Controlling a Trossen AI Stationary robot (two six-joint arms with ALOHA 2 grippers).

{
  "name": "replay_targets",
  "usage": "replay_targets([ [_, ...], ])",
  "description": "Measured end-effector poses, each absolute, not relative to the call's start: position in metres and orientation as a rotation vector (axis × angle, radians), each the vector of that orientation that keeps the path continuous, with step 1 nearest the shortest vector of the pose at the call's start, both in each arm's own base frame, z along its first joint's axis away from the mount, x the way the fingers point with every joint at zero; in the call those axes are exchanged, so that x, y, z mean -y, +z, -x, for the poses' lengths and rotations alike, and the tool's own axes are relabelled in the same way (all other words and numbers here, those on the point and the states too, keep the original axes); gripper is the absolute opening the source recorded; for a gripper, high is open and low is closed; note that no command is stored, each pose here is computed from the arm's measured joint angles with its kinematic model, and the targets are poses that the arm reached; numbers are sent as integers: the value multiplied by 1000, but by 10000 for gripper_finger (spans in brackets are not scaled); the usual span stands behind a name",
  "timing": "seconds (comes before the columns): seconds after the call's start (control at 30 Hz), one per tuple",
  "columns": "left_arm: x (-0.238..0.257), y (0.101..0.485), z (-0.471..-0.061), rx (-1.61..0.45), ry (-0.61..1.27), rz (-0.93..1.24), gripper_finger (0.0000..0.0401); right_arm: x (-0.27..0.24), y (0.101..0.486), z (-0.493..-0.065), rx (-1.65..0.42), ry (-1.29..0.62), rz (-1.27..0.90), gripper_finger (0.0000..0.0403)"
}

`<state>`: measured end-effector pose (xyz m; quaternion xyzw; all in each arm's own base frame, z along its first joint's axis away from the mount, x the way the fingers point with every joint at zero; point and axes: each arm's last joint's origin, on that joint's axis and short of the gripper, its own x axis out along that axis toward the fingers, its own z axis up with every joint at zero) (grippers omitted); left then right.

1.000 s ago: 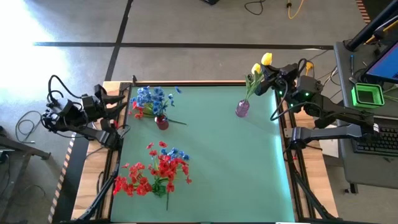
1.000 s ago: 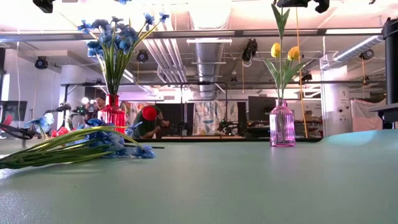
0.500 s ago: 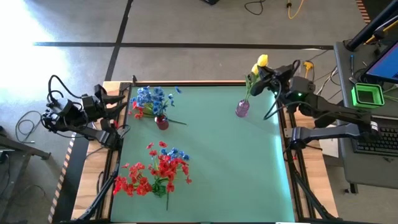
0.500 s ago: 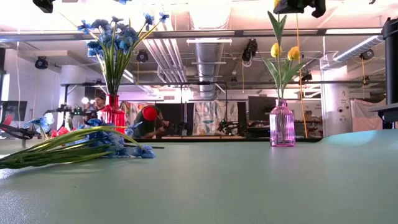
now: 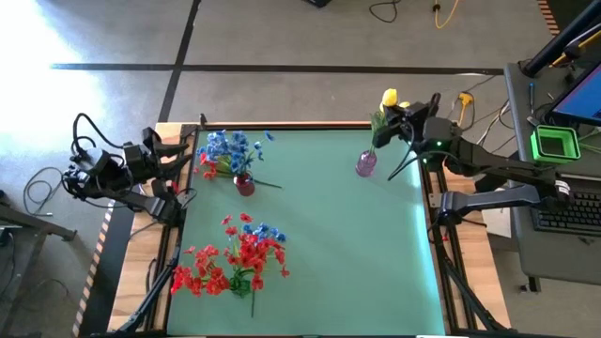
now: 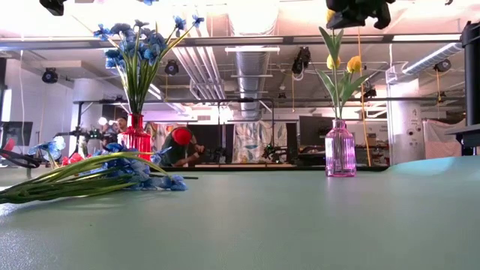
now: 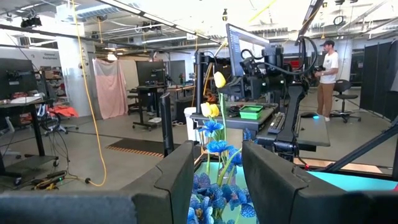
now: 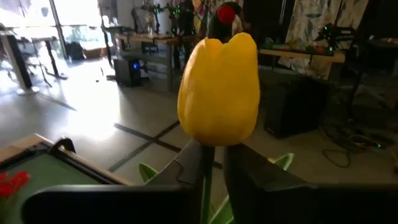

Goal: Sort flowers into vase by color
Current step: Put the yellow tulip into the purple vase

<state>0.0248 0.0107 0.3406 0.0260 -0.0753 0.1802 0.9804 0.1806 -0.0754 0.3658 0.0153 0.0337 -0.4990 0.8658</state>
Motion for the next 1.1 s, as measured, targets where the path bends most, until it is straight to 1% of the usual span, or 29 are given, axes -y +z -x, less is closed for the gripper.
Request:
replay_targets([
  [0.17,-11,341,-25,155,361,-36,123,76,359,-179,-123,-1088,-55,95],
  [0.5,-11,341,-25,163,358,1,123,75,353,-177,-173,-1094,-78,175],
  [0.77,-11,349,-25,243,355,82,123,74,343,-175,-253,-1082,-110,243],
  [0.9,-8,350,-35,221,354,84,123,73,340,-175,-300,-1025,-130,280],
  [1.1,0,361,-59,226,356,69,123,71,344,-170,-353,-1031,-137,325],
])
